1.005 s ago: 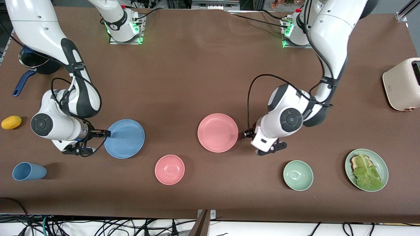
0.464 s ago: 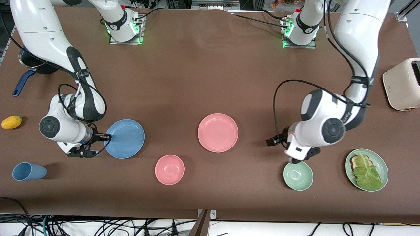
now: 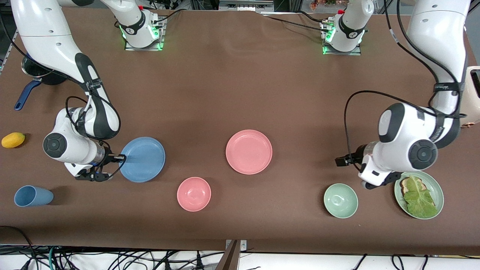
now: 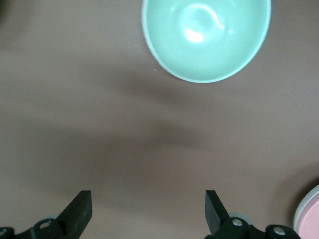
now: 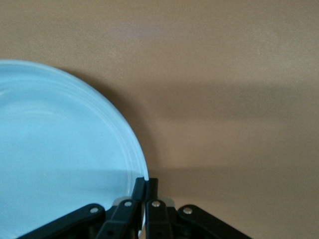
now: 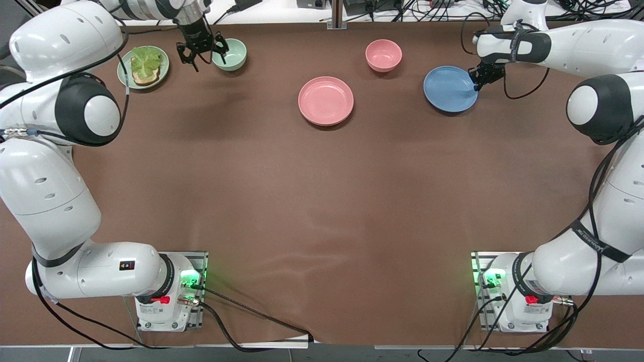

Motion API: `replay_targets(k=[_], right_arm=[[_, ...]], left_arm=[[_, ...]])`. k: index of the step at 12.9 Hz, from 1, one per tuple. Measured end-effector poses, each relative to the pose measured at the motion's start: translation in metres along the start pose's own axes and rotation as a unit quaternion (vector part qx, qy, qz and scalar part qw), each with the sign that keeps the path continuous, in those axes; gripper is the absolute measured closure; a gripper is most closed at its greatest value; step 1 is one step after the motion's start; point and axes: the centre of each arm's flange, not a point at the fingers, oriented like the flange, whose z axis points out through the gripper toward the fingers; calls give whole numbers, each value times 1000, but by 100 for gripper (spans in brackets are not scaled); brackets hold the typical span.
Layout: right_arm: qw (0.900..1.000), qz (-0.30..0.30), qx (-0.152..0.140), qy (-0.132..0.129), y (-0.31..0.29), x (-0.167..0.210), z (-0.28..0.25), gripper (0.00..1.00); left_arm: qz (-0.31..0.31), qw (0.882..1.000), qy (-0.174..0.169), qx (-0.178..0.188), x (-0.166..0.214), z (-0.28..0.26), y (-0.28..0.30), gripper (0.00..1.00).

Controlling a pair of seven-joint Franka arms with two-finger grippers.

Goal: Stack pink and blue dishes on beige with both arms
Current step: 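Drag the blue plate with the right gripper while the left gripper withdraws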

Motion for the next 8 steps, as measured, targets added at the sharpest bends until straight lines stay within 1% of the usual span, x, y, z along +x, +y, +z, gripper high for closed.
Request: replay_targets(k=[2,4,7,8], right_arm=[[1000,0,0,0,0,0,-1,96],[1000,-1,0,-7,-1,3,-9,96],[1000,-15,1,-21,-4,18,-53,96],[999,-23,1,-24,-7,22,-72,96]], left_arm=[[32,999,1,1,0,-18,-18,0],[73,997,2,3,-3,-35,-43,0],[77,997,9,12,-20,-65,-84,0],[84,996,15,21,-27,-76,-100,0]])
